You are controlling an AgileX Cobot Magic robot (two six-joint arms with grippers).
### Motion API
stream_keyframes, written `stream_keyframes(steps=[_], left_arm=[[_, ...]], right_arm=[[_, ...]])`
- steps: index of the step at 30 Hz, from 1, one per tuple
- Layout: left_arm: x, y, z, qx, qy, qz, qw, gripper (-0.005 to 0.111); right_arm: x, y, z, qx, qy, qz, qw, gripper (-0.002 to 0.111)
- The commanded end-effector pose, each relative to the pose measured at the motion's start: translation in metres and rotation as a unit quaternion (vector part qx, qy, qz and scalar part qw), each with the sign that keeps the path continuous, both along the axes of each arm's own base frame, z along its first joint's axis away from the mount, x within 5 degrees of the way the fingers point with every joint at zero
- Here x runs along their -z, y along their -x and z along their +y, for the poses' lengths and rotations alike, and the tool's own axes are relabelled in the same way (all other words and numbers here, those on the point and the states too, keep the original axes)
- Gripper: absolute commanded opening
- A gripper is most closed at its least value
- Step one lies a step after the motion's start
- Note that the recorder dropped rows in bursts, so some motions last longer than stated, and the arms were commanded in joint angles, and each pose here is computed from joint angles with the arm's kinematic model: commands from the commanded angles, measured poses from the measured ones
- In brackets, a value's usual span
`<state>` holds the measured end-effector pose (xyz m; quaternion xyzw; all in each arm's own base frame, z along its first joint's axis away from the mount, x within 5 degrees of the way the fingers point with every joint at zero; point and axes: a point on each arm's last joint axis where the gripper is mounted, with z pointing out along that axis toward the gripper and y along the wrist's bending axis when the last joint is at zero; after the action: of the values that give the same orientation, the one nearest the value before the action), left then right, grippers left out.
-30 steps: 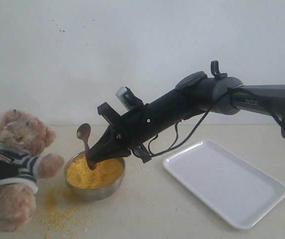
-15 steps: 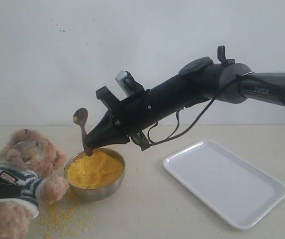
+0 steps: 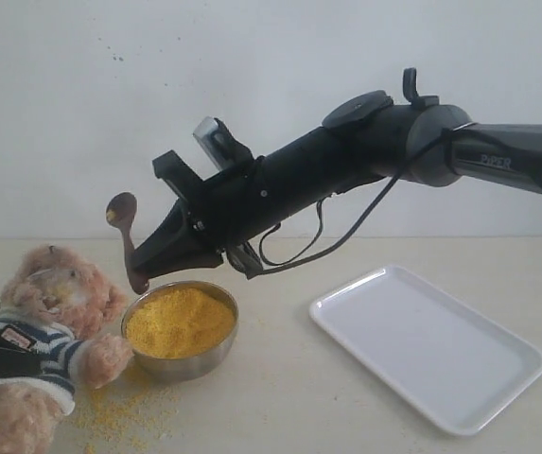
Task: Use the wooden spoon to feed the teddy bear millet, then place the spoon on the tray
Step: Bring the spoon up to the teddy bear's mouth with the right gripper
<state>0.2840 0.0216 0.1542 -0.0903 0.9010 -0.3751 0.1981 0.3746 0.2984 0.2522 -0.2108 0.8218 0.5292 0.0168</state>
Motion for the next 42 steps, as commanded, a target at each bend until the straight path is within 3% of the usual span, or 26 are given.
stream_keyframes(steps=[1, 10, 15, 21, 28, 36, 42], left_arm=[[-0.002, 0.001, -0.001, 0.002, 0.010, 0.000, 1.000, 0.004], [-0.002, 0.001, -0.001, 0.002, 0.010, 0.000, 1.000, 0.004], [-0.002, 0.001, -0.001, 0.002, 0.010, 0.000, 1.000, 0.004], [-0.002, 0.001, -0.001, 0.002, 0.010, 0.000, 1.000, 0.004], [-0.002, 0.001, -0.001, 0.002, 0.010, 0.000, 1.000, 0.004], [-0.002, 0.000, -0.001, -0.001, 0.011, -0.001, 1.000, 0.004], [-0.002, 0.000, -0.001, -0.001, 0.009, -0.002, 1.000, 0.004]], right_arm=[[-0.010, 0.012, 0.011, -0.023, -0.012, -0.019, 0.999, 0.000], [-0.008, 0.030, 0.030, -0.065, -0.010, -0.046, 0.997, 0.000], [0.003, 0.039, 0.036, -0.100, 0.049, -0.084, 0.990, 0.000], [0.017, 0.049, 0.039, -0.150, 0.134, -0.146, 0.969, 0.000], [0.019, 0.059, 0.049, -0.202, 0.126, -0.209, 0.948, 0.000], [0.031, 0.069, 0.068, -0.212, 0.225, -0.325, 0.894, 0.000], [0.031, 0.074, 0.077, -0.200, 0.235, -0.350, 0.885, 0.000]])
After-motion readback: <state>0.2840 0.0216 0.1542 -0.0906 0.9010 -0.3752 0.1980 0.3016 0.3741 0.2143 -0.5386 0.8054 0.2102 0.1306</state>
